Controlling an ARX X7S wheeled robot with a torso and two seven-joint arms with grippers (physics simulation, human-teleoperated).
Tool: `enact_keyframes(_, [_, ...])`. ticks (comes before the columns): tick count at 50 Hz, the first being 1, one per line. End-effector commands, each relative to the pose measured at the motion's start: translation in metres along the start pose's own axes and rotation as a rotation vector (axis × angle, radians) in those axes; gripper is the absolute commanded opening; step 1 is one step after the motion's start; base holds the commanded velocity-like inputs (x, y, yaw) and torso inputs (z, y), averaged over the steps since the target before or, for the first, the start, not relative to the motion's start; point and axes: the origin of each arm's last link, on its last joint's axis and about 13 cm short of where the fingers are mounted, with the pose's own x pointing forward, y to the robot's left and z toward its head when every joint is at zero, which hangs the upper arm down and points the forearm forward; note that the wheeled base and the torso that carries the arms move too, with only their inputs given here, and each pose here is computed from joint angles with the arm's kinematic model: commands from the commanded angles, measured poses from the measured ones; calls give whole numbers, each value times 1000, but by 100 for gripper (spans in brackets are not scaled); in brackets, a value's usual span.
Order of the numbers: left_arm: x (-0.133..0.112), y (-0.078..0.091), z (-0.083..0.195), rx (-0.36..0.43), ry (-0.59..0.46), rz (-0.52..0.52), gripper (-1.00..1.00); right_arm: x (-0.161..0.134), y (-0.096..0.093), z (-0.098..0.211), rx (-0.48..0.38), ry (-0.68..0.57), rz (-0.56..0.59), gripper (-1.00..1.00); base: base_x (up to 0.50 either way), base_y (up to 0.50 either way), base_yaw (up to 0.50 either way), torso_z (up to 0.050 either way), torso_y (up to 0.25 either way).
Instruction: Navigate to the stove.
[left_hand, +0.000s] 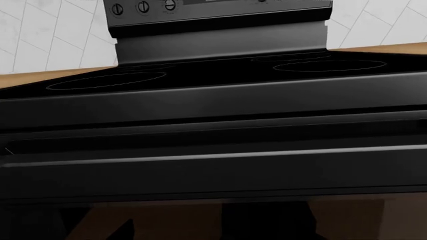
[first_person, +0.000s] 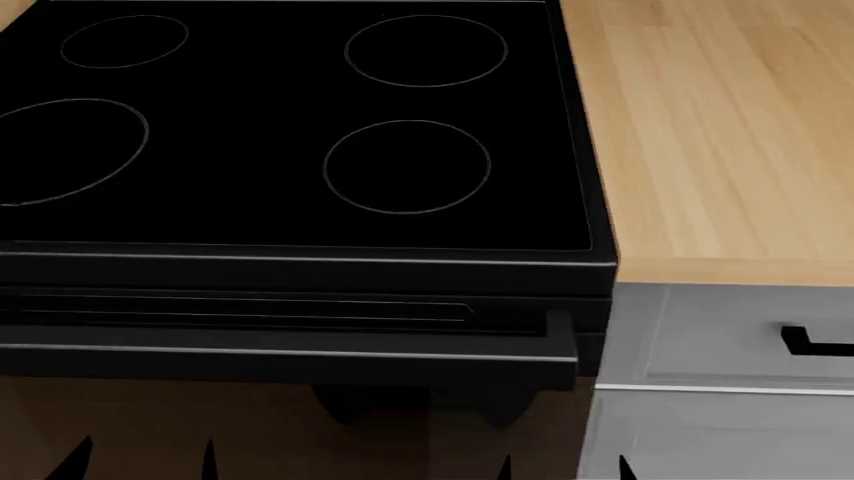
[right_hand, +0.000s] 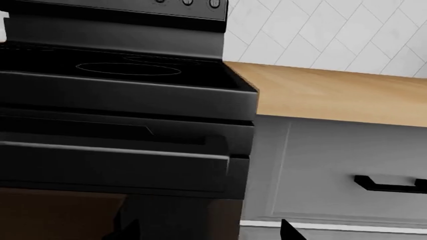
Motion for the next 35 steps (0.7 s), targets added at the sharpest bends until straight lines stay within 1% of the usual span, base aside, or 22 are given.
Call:
enact_keyframes(1, [0,0,0,-1,2,1,100,0,0,0,-1,-1,2,100,-1,500,0,0,0])
enact_keyframes(27, [0,-1,0,4,0,0,100,-1,-1,1,4,0,-2,100,-1,499,0,0,0])
enact_keyframes(29, [0,-1,0,3,0,0,100,-1,-1,1,6,0,-6,100,0,246,0,0,0])
enact_keyframes(35, [0,-1,0,0,2,0,100,0,-1,0,13,5,-16,100,0,0,0,0,0])
